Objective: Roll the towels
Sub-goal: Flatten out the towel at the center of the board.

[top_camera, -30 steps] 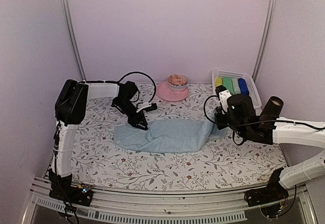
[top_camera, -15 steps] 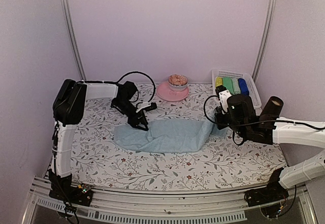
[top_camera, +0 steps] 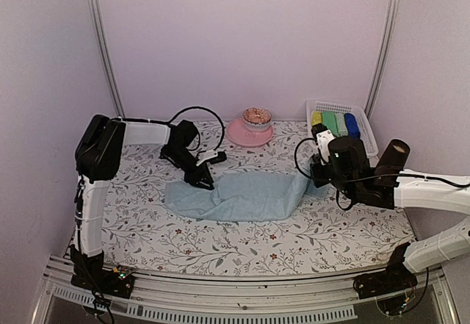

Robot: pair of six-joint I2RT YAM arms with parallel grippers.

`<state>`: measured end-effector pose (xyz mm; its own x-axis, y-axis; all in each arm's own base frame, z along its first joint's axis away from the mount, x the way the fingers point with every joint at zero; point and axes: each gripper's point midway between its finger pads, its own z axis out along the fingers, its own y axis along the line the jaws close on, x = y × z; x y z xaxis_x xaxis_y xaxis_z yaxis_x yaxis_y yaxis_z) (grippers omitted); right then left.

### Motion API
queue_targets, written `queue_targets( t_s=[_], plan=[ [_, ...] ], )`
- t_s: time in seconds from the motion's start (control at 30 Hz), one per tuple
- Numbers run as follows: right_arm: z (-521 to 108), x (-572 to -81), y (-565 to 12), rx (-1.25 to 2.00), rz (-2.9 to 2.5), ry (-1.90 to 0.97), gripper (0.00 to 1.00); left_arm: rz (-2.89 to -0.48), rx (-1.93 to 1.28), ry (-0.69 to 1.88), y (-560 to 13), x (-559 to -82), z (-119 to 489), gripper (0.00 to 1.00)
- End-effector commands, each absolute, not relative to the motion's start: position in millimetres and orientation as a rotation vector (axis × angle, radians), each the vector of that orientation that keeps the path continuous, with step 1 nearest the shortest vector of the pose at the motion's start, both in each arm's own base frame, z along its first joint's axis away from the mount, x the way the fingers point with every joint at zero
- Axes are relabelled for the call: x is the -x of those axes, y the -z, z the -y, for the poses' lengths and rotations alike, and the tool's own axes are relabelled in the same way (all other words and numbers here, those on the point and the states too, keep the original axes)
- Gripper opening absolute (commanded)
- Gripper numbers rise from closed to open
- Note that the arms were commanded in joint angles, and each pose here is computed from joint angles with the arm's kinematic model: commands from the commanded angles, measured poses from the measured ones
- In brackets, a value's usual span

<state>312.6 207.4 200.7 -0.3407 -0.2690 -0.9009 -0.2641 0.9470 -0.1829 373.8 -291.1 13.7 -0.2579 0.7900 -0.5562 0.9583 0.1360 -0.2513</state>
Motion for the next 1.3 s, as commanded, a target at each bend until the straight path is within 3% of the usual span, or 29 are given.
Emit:
queue_targets(
  t_s=[0.0,0.17,0.4,0.63,0.8,0.93,1.07,1.27],
  plan=[
    [-212,-313,-198,0.389,-1.932,-0.005,0.02,-2.134,-1.752,0.797,-8,-361,295,0.22],
    [-211,-314,-196,0.388,-1.936,0.003,0.02,-2.11,-1.753,0.779,-15,-360,300,0.07],
    [-212,-314,-196,0.393,-1.937,0.002,0.02,-1.966,-1.649,0.674,-82,-372,297,0.0],
    [-212,-313,-198,0.388,-1.932,-0.006,0.02,-1.85,-1.571,0.492,-129,-362,277,0.0],
    [-211,-312,-199,0.384,-1.929,-0.014,0.02,-1.815,-1.544,0.371,-128,-349,260,0.15],
    [-213,-313,-197,0.391,-1.935,-0.018,0.02,-1.821,-1.584,0.297,-97,-326,252,0.16],
    [-215,-312,-195,0.399,-1.939,-0.021,0.02,-1.787,-1.614,0.237,-76,-306,247,0.23],
    [-219,-314,-192,0.412,-1.947,-0.026,0.02,-1.731,-1.534,0.176,-96,-318,248,0.65]
  ],
)
